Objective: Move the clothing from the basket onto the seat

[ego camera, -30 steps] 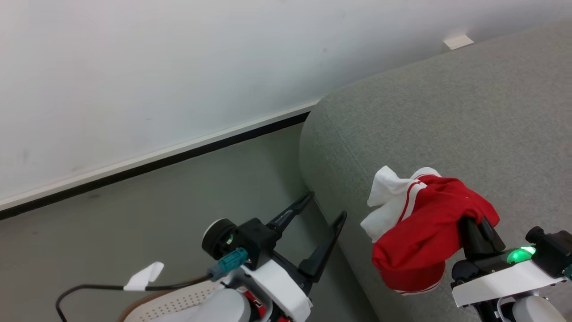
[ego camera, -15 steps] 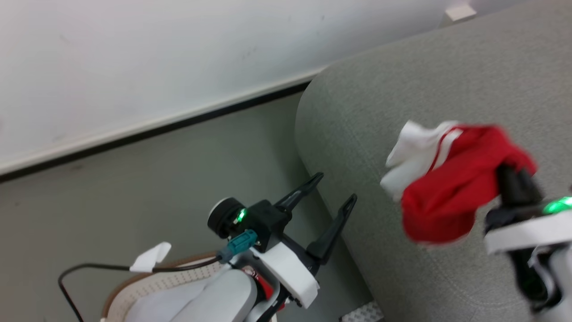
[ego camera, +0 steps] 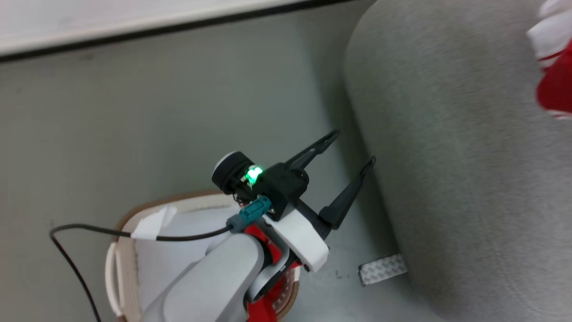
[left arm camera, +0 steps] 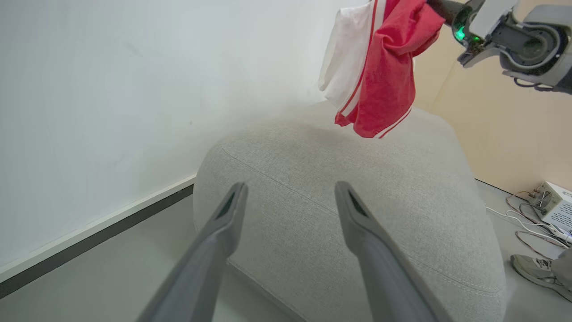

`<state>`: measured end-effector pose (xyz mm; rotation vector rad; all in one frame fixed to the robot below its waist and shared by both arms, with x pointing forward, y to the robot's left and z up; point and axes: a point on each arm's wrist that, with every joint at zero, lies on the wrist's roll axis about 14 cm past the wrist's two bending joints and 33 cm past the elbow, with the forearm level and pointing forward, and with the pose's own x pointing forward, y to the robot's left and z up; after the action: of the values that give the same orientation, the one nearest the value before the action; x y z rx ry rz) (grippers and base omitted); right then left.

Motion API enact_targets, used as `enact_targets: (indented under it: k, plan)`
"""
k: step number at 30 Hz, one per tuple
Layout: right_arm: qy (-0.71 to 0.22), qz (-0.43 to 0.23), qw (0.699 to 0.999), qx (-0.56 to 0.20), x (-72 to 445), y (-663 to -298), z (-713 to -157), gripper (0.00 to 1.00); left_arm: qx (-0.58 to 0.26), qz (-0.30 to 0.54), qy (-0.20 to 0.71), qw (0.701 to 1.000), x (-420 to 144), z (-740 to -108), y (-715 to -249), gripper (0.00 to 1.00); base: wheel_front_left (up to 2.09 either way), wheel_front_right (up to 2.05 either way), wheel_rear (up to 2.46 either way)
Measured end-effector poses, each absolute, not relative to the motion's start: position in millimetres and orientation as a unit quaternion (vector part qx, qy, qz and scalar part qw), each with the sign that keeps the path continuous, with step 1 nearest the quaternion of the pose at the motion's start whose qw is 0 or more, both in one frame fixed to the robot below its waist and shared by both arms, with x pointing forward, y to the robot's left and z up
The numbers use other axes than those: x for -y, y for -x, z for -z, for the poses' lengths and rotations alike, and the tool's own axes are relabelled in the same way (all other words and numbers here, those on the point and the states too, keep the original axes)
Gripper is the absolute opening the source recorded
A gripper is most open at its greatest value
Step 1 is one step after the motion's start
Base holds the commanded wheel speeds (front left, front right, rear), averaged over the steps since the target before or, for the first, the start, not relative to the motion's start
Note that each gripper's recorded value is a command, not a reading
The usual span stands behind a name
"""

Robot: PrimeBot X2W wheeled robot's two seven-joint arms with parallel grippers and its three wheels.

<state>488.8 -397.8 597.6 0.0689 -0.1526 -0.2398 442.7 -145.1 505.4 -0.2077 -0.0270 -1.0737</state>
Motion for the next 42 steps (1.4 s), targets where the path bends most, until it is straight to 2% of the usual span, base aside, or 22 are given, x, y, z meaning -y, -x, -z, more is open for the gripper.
enact_targets:
  k: [7, 10, 16, 18, 21, 22, 23, 24, 34, 42]
  plan:
    - [0.035, 0.141, 0.989, -0.005, 425, -540, -547, 0.00, -0.009, 0.450, 0.110, 0.886, 112, -469, -485, 1.00, 0.00, 0.00, 0.00]
    - [0.054, 0.135, 0.987, -0.075, 424, -554, -502, 0.00, -0.022, 0.434, 0.107, 0.894, 99, -451, -493, 1.00, 0.00, 0.00, 0.00]
    - [0.056, 0.130, 0.958, -0.249, 419, -545, -400, 0.00, -0.044, 0.412, 0.106, 0.904, 82, -427, -497, 1.00, 0.00, 0.00, 0.00]
    - [0.051, 0.128, 0.950, -0.279, 416, -541, -384, 0.00, -0.046, 0.406, 0.104, 0.907, 77, -424, -499, 1.00, 0.00, 0.00, 0.00]
    - [0.058, 0.124, 0.950, -0.280, 415, -539, -387, 0.00, -0.041, 0.401, 0.101, 0.910, 74, -428, -500, 1.00, 0.00, 0.00, 0.00]
    - [0.060, 0.125, 0.950, -0.280, 416, -537, -389, 0.30, -0.039, 0.401, 0.100, 0.910, 74, -431, -499, 1.00, 0.00, 0.00, 0.00]
    - [0.061, 0.124, 0.950, -0.280, 416, -536, -391, 0.85, -0.037, 0.401, 0.097, 0.910, 74, -433, -499, 1.00, 0.00, 0.00, 0.00]
    - [0.062, 0.121, 0.950, -0.280, 414, -534, -393, 1.00, -0.035, 0.400, 0.096, 0.911, 73, -435, -498, 1.00, 0.00, 0.00, 0.00]
    - [0.081, 0.090, 0.954, -0.274, 402, -495, -427, 1.00, -0.023, 0.369, 0.093, 0.924, 53, -465, -479, 1.00, 0.00, 0.00, 0.00]
    - [0.060, 0.053, 0.987, -0.139, 378, -474, -511, 1.00, 0.020, 0.299, 0.087, 0.950, 9, -513, -461, 1.00, 0.00, 0.00, 0.00]
